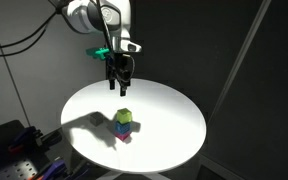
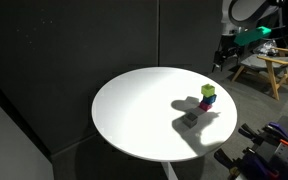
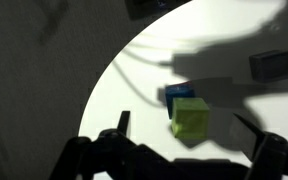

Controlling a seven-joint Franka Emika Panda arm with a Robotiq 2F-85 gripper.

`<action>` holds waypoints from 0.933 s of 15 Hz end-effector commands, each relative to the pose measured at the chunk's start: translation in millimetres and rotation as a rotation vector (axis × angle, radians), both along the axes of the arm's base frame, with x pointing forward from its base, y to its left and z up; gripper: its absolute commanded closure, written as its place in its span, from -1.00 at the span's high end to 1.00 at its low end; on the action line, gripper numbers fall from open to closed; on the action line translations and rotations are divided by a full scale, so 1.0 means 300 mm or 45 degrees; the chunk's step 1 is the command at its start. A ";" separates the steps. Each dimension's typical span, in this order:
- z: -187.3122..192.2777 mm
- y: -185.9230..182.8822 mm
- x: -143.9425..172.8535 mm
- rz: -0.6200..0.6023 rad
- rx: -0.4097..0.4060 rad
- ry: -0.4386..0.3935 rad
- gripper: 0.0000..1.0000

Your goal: Put the green block on the table

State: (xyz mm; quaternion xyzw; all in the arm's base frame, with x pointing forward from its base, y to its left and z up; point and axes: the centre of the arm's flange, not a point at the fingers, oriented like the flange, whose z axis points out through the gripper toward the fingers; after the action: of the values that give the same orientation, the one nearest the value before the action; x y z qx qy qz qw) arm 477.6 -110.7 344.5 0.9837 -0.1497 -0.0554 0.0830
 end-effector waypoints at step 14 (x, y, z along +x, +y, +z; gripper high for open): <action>-0.051 0.009 0.049 -0.030 0.121 -0.087 1.00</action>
State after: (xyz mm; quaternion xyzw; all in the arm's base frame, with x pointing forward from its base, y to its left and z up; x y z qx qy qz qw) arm 492.4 -108.2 329.1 0.9860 -0.1613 -0.0296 0.0302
